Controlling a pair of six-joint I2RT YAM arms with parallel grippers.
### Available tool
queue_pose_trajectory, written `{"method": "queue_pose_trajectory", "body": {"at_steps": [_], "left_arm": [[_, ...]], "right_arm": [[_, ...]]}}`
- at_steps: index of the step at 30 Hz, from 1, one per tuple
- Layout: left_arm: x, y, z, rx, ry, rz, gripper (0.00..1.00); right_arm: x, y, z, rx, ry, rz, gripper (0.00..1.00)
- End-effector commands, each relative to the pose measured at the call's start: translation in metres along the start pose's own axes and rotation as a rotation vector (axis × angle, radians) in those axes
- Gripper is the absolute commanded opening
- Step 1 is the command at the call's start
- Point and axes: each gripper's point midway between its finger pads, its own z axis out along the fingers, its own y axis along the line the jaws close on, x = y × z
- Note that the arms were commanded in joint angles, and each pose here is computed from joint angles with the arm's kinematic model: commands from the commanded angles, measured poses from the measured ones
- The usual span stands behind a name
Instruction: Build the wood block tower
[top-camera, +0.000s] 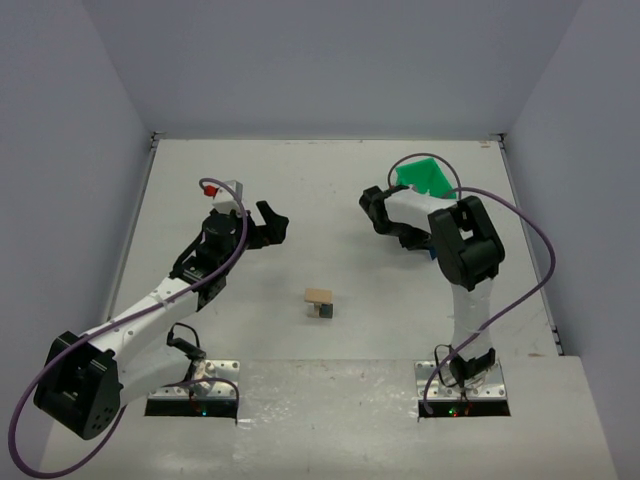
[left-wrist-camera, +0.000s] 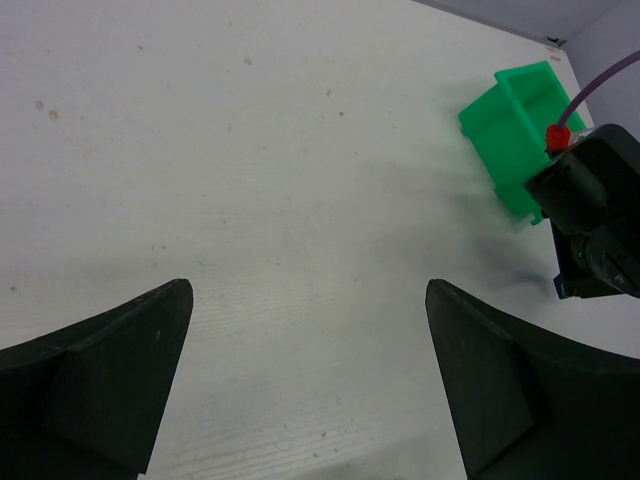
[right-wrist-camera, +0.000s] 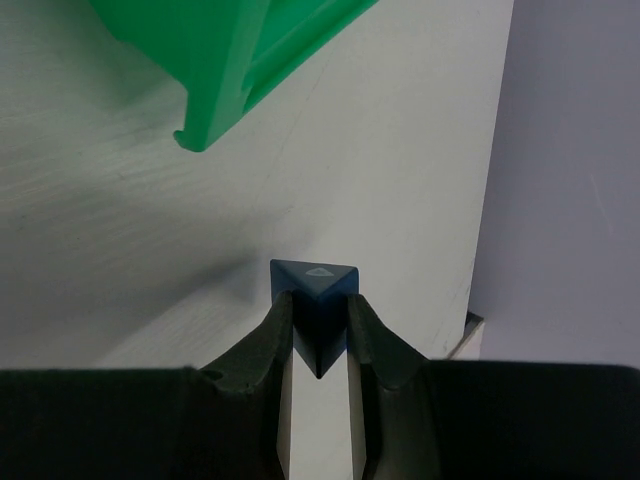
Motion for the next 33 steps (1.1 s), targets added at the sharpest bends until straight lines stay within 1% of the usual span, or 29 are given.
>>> {"method": "queue_pose_trajectory", "body": {"at_steps": [1, 5, 8, 12, 22, 25, 27, 28, 29, 30, 31, 32, 33], "left_arm": [[-0.028, -0.014, 0.000, 0.035, -0.076, -0.001, 1.00], [-0.027, -0.014, 0.001, 0.033, -0.074, -0.001, 1.00], [-0.027, -0.014, 0.001, 0.034, -0.073, -0.002, 1.00], [-0.028, -0.015, 0.000, 0.036, -0.076, -0.004, 1.00], [-0.026, -0.015, 0.000, 0.041, -0.070, -0.003, 1.00], [-0.026, -0.016, 0.000, 0.043, -0.071, -0.004, 1.00], [-0.027, -0.016, 0.000, 0.044, -0.071, -0.004, 1.00], [-0.027, -0.016, 0.000, 0.046, -0.072, -0.005, 1.00], [-0.027, -0.016, 0.000, 0.045, -0.072, -0.004, 1.00], [-0.027, -0.016, -0.001, 0.045, -0.072, -0.004, 1.00], [-0.027, -0.016, -0.001, 0.046, -0.072, -0.003, 1.00], [-0.027, -0.016, -0.001, 0.045, -0.072, -0.002, 1.00], [-0.028, -0.016, -0.002, 0.042, -0.075, -0.001, 1.00]], "right_arm": [[-0.011, -0.002, -0.007, 0.047, -0.033, 0.008, 0.06], [-0.012, 0.018, -0.009, -0.013, -0.045, -0.013, 0.17], [-0.013, 0.024, -0.009, -0.017, -0.044, -0.026, 0.21], [-0.017, 0.038, -0.011, -0.025, -0.041, -0.048, 0.28], [-0.020, 0.059, -0.028, -0.075, -0.071, -0.040, 0.38], [-0.022, 0.064, -0.035, -0.109, -0.085, -0.037, 0.43], [-0.025, 0.066, -0.041, -0.154, -0.103, -0.028, 0.49], [-0.027, 0.067, -0.045, -0.198, -0.121, -0.025, 0.58], [-0.032, 0.067, -0.054, -0.260, -0.155, -0.016, 0.75], [-0.032, 0.073, -0.056, -0.309, -0.166, -0.024, 0.82], [-0.038, 0.073, -0.070, -0.399, -0.212, -0.017, 0.99], [-0.042, 0.078, -0.075, -0.465, -0.275, -0.043, 0.99], [-0.050, 0.081, -0.090, -0.567, -0.364, -0.024, 0.99]]}}
